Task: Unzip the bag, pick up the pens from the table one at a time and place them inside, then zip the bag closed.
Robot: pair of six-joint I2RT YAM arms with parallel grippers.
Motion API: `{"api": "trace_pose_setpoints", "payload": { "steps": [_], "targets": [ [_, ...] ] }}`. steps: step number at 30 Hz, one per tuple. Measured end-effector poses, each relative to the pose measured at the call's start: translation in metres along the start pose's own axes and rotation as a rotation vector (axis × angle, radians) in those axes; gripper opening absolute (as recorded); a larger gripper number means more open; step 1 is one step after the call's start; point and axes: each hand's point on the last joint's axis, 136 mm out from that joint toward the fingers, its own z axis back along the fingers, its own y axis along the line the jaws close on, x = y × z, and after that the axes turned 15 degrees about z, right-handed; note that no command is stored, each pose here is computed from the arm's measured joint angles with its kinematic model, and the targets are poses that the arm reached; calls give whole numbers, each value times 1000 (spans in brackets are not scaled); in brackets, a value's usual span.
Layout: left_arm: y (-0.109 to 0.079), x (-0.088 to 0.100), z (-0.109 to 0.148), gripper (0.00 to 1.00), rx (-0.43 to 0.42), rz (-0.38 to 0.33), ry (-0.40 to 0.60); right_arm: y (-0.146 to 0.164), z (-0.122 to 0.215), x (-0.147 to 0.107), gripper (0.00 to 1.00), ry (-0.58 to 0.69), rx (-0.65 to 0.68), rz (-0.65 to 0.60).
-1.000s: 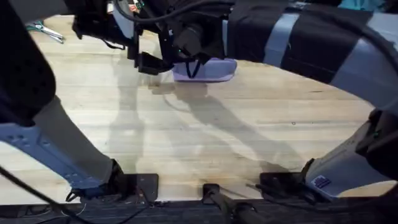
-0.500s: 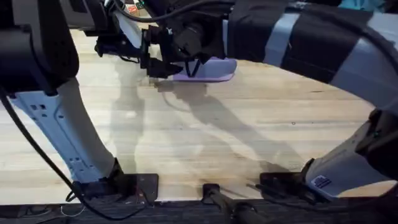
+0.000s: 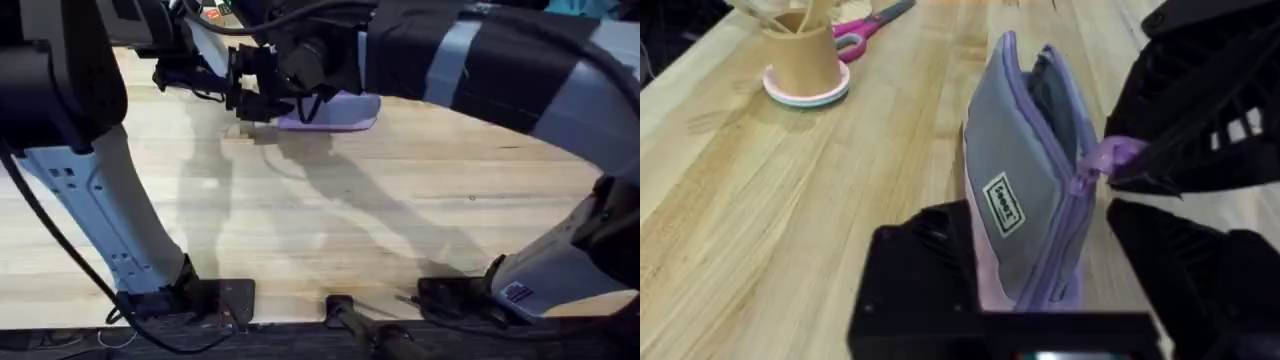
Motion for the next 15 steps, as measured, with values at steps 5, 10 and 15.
{"api": "trace_pose_setpoints", "payload": {
  "steps": [5, 10, 15],
  "targets": [
    [-1, 0, 0, 255, -1, 25, 1, 0, 0, 1, 31, -2, 1, -1],
    [-1, 0, -2, 45, -5, 22, 4, 0, 0, 0, 31, -1, 0, -1],
    [-1, -1, -2, 45, -3, 22, 10, -13, -3, -5, 31, 32, -22, -6]
  ]
}}
